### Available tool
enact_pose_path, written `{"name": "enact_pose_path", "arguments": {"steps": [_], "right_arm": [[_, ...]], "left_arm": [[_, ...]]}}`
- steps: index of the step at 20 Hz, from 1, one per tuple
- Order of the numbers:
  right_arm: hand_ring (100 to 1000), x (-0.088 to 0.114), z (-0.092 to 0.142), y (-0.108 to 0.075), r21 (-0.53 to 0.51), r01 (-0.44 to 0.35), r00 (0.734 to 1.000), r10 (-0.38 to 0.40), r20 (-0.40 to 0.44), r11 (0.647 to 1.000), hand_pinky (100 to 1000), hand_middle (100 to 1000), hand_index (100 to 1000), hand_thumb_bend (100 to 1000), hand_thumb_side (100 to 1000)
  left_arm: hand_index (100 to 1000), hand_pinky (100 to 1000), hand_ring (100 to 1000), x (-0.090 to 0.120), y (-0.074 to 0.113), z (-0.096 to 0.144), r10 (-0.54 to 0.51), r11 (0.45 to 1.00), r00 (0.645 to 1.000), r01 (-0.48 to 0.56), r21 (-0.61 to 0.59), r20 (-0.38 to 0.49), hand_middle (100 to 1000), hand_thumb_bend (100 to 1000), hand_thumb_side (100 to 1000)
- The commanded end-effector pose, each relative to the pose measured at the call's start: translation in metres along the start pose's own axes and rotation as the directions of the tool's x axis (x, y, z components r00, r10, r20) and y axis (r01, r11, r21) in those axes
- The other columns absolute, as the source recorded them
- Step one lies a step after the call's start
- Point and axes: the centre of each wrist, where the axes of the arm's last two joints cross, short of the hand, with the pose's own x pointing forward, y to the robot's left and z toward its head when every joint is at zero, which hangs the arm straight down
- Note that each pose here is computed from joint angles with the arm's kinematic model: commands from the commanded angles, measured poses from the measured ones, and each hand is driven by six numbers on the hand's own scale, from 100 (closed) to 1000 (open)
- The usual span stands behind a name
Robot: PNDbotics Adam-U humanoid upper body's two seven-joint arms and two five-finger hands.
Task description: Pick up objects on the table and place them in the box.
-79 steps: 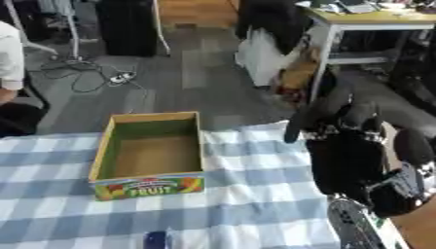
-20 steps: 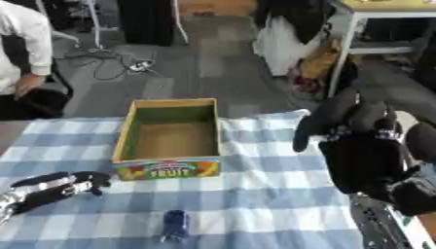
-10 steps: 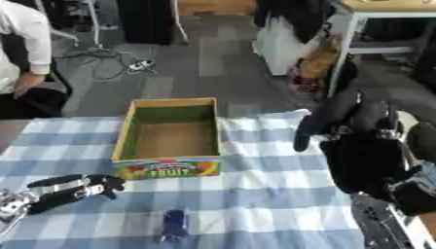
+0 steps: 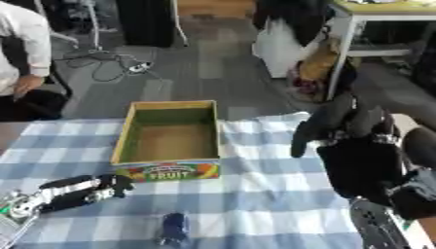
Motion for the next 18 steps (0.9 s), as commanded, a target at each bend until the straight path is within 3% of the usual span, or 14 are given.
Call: {"name": "enact_pose_path", "arguments": {"steps": [1, 4, 7, 15, 18], "right_arm": [[639, 0.003, -0.007, -0.002, 0.277, -0.233, 0.954, 0.164, 0.252, 0.932, 525, 657, 691, 100, 791], [639, 0.002, -0.008, -0.001, 0.282, -0.229, 0.954, 0.156, 0.257, 0.932, 525, 658, 691, 100, 791], [639, 0.001, -0.009, 0.0, 0.285, -0.224, 0.954, 0.149, 0.262, 0.932, 526, 658, 691, 100, 791], [639, -0.001, -0.013, 0.002, 0.291, -0.211, 0.953, 0.13, 0.273, 0.933, 528, 659, 692, 101, 793], [639, -0.002, -0.015, 0.002, 0.293, -0.207, 0.953, 0.125, 0.276, 0.933, 529, 659, 692, 100, 791]], "left_arm": [[933, 952, 864, 0.021, 0.018, -0.005, -0.166, 0.985, 0.985, 0.163, 0.053, 0.047, 1000, 323, 892], [942, 928, 870, 0.038, 0.02, -0.016, -0.336, 0.941, 0.938, 0.33, 0.082, 0.089, 1000, 351, 867], [948, 912, 866, 0.045, 0.015, -0.028, -0.423, 0.906, 0.899, 0.417, 0.073, 0.111, 1000, 360, 877], [958, 912, 875, 0.049, -0.005, -0.05, -0.483, 0.873, 0.858, 0.488, 0.018, 0.175, 1000, 389, 890], [965, 907, 879, 0.052, -0.008, -0.053, -0.524, 0.848, 0.832, 0.529, 0.024, 0.185, 1000, 549, 915]]}}
